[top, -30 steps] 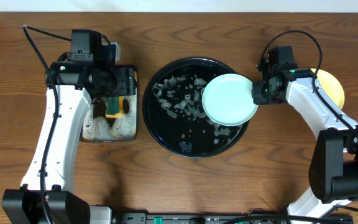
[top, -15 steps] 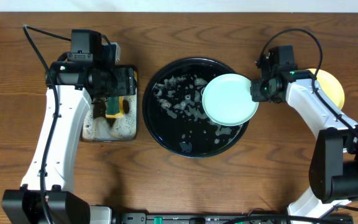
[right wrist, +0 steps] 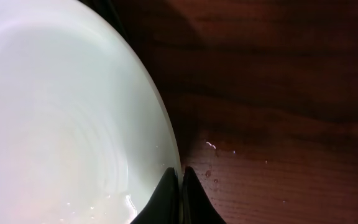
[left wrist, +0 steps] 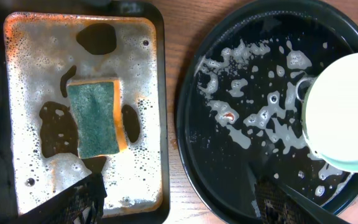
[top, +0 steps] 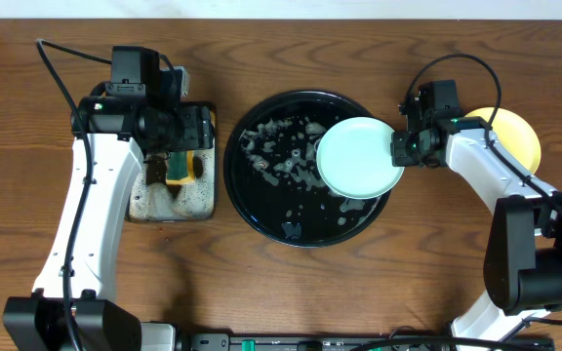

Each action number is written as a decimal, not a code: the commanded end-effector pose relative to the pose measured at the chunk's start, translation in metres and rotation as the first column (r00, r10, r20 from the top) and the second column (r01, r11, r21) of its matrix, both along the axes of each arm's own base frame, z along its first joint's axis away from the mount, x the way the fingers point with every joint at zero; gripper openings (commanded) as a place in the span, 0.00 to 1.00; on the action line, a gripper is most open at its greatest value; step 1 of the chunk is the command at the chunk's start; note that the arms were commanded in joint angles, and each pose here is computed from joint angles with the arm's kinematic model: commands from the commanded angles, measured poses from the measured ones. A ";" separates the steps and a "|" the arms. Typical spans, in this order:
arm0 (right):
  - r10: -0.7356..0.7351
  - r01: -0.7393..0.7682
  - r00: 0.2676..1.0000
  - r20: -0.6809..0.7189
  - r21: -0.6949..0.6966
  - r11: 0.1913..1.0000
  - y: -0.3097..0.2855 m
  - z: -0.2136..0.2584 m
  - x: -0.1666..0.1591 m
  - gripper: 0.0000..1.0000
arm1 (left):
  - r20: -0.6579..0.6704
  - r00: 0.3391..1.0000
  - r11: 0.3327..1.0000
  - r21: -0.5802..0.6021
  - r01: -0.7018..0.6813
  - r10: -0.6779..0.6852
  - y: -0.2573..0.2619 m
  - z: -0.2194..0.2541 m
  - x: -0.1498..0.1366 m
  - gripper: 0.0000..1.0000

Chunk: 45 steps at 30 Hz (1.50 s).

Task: Clean dirty plates on tray and stack at the side

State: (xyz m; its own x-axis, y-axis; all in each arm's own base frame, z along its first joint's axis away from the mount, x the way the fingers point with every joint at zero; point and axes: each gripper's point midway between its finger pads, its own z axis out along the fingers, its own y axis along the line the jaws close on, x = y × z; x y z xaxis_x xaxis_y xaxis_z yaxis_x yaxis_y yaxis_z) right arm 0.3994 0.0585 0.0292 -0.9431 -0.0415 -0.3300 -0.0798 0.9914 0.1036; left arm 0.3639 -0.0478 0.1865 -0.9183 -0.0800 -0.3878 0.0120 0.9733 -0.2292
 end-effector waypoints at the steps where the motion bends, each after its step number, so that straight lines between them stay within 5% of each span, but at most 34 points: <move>1: -0.032 0.032 0.999 -0.016 -0.006 0.999 -0.009 -0.003 -0.003 0.01 | 0.003 1.000 1.000 -0.007 0.000 0.000 -0.002 0.003 0.001 0.79; 15: -0.245 0.222 0.968 0.055 0.265 0.938 -0.073 0.048 0.006 0.01 | 0.005 1.000 1.000 -0.006 0.001 -0.001 -0.002 0.003 0.001 0.79; 23: -0.446 0.423 0.894 0.043 0.249 0.871 -0.157 0.046 -0.008 0.01 | 0.004 1.000 1.000 -0.006 0.001 -0.001 -0.002 0.003 0.001 0.79; 33: -0.754 0.739 0.656 0.039 0.169 0.652 -0.267 0.041 -0.051 0.01 | 0.004 1.000 1.000 -0.007 0.000 0.000 -0.002 0.003 0.001 0.79; 43: -0.775 0.765 0.631 0.031 0.141 0.628 -0.282 0.027 -0.056 0.01 | 0.003 1.000 1.000 -0.007 0.000 0.000 -0.002 0.003 0.001 0.79; 45: -0.767 0.752 0.639 0.051 0.168 0.638 -0.283 0.027 -0.048 0.15 | 0.003 1.000 1.000 -0.007 0.001 -0.001 -0.002 0.003 0.001 0.79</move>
State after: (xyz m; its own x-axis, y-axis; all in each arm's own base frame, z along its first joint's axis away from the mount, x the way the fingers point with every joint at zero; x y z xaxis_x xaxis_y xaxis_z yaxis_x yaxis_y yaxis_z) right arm 0.3479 -0.2236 0.0655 -0.5902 0.7078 -0.3882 0.6715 0.6974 0.2505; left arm 0.3639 -0.0478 0.1865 -0.9183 -0.0800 -0.3878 0.0120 0.9733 -0.2292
